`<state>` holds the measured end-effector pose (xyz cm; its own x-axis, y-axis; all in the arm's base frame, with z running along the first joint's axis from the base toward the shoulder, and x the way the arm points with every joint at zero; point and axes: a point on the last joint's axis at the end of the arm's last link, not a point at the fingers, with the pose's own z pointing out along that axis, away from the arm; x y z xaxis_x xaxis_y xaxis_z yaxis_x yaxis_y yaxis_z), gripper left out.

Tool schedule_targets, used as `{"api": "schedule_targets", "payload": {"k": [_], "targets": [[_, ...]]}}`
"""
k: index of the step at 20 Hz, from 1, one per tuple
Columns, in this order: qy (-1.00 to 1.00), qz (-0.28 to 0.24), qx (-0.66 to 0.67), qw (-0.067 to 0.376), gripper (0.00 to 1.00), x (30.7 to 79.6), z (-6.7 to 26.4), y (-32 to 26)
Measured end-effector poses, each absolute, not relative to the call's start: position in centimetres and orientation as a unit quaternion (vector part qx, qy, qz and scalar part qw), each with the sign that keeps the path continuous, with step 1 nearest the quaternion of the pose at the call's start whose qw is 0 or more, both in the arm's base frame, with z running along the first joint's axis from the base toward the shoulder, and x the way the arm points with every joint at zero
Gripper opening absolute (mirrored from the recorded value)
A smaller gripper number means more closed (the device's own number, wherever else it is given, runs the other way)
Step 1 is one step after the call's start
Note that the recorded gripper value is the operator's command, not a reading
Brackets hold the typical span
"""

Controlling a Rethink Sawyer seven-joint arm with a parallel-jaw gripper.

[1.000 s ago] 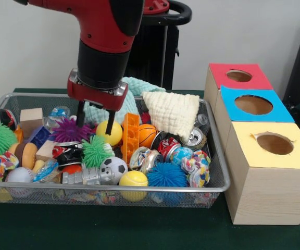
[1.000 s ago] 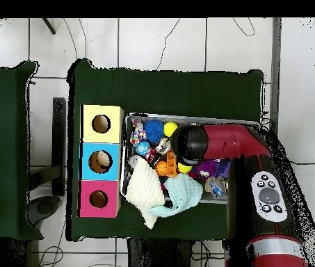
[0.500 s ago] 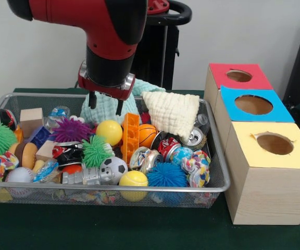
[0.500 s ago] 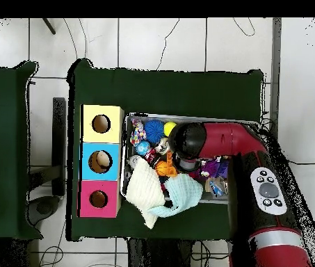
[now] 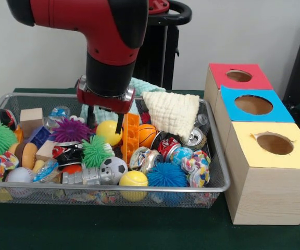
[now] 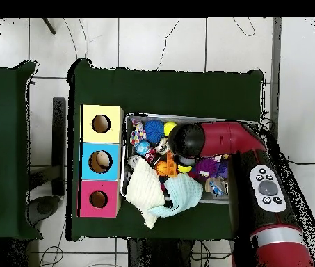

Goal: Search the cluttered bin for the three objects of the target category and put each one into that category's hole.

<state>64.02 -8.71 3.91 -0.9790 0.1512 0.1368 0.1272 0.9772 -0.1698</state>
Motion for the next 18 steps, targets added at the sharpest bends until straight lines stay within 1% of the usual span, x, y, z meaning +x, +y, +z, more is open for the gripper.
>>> {"api": "schedule_targets", "payload": {"k": [3,6,10,18], "targets": [[-0.996,0.078,-0.052,0.003,1.0,65.7,3.2,-8.6],[-0.996,0.076,-0.043,-0.028,1.0,66.4,2.9,-8.4],[-0.996,0.075,-0.039,-0.029,1.0,66.3,2.4,-8.0],[-0.997,0.071,-0.023,0.008,1.0,65.0,0.2,-5.5]]}}
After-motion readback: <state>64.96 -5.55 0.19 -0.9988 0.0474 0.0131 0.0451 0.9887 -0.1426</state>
